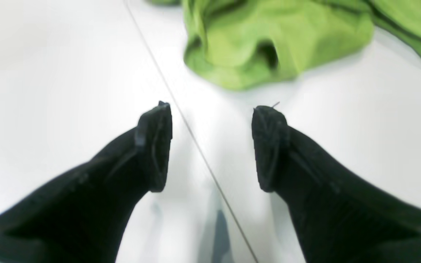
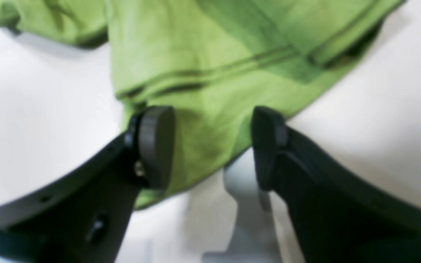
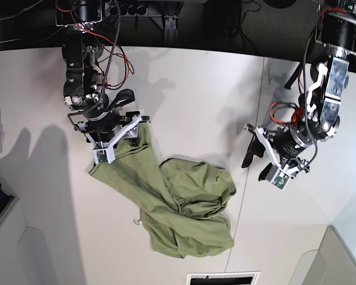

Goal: Layout the t-shirt on the table in an organized manner, then fold the t-shirt properly
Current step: 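Reach both grippers to the green t-shirt and grasp two edges, then lift the shirt with both grippers and stretch it apart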

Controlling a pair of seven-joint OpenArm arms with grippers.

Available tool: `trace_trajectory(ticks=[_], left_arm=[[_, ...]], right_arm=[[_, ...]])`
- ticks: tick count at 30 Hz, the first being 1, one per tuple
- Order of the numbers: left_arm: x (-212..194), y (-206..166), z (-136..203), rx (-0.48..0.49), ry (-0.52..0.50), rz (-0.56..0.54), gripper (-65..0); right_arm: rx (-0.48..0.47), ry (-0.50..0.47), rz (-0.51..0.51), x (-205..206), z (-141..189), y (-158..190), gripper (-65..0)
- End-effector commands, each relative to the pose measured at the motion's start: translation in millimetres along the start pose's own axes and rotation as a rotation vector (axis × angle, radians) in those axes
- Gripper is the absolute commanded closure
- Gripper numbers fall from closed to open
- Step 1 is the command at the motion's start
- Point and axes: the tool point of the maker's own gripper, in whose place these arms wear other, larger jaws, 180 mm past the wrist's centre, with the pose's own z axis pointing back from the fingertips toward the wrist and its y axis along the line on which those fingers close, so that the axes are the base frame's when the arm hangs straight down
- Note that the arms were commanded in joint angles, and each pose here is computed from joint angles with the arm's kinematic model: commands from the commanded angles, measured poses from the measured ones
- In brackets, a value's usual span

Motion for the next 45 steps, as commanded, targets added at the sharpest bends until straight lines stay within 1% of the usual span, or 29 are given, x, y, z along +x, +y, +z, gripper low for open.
trace_trajectory(ticks=[1, 3, 6, 10, 15, 18, 19, 20, 21, 22, 23, 24, 25, 27, 30, 33, 35, 38, 42, 45], left_arm=[[22.2, 7.3, -5.8, 0.008, -0.058, -0.005, -38.1], [28.2, 8.5, -22.9, 0.008, -0.06, -0.008, -38.1], [31.4, 12.3, -50.9, 0.016, -0.044, 0.011, -38.1], [29.5, 20.4, -80.6, 0.027, -0.01, 0.082, -38.1], [35.5, 19.3, -102.5, 0.022, -0.002, 0.142, -38.0], [26.4, 10.0, -110.3, 0.009, 0.025, 0.164, -37.8], [22.1, 7.4, -112.6, 0.008, 0.033, 0.168, -35.6], [18.6, 6.3, -114.2, 0.011, 0.037, 0.163, -29.8], [14.2, 6.4, -115.1, 0.016, 0.049, 0.154, -20.7], [10.4, 8.5, -115.0, 0.025, 0.062, 0.143, -10.9], [7.9, 12.1, -114.2, 0.038, 0.072, 0.132, -2.1], [5.3, 17.7, -112.7, 0.058, 0.085, 0.13, 0.0], [3.9, 25.1, -110.5, 0.078, 0.096, 0.133, 0.0], [1.1, 41.4, -103.6, 0.117, 0.126, 0.159, 0.0], [-3.6, 61.8, -86.8, 0.138, 0.163, 0.169, 0.0], [-2.0, 78.6, -65.1, 0.15, 0.15, 0.151, 0.0], [0.6, 81.8, -49.0, 0.13, 0.137, 0.106, 0.0], [0.6, 79.3, -25.3, 0.091, 0.143, 0.032, 0.0], [2.1, 54.8, 1.9, -0.023, 0.149, -0.06, 0.0], [4.5, 38.4, 19.5, -0.07, 0.151, -0.101, 0.0]], right_arm=[[0.004, -0.039, -0.001, 13.7, -0.2, 1.6, -33.5], [0.003, -0.033, -0.001, 11.8, -0.5, 1.2, -33.5], [-0.02, -0.008, 0.026, 5.3, -0.7, -2.9, -33.5], [-0.023, 0.007, 0.029, -1.6, 0.2, -3.2, -33.5], [-0.023, 0.012, 0.028, -4.2, 0.4, -3.0, -33.4], [-0.023, 0.01, 0.028, -3.6, 0.4, -3.0, -33.3], [-0.023, 0.006, 0.028, -2.2, 0.3, -3.1, -32.1], [-0.025, 0.004, 0.028, -1.6, 0.3, -3.6, -29.3], [-0.027, 0.001, 0.026, -0.9, 0.3, -4.1, -24.5], [-0.032, -0.001, 0.024, -0.2, 0.1, -4.9, -17.9], [-0.039, 0.0, 0.032, 0.0, 0.2, -6.3, -10.6], [-0.051, 0.002, 0.047, -0.3, 0.3, -8.6, -3.0], [-0.063, 0.007, 0.065, -1.0, 0.6, -11.5, 0.0], [-0.1, 0.023, 0.113, -3.3, 1.6, -20.1, 0.0], [-0.148, 0.032, 0.167, -3.7, 4.4, -35.9, 0.0], [-0.181, 0.038, 0.191, -3.8, 8.4, -53.9, 0.0], [-0.209, 0.041, 0.208, -2.7, 12.2, -69.0, 0.0], [-0.264, 0.044, 0.232, 0.4, 21.0, -98.3, 0.0], [-0.355, 0.044, 0.235, 6.3, 38.0, -144.9, 0.0], [-0.426, 0.041, 0.218, 11.2, 52.9, -177.7, 0.0]])
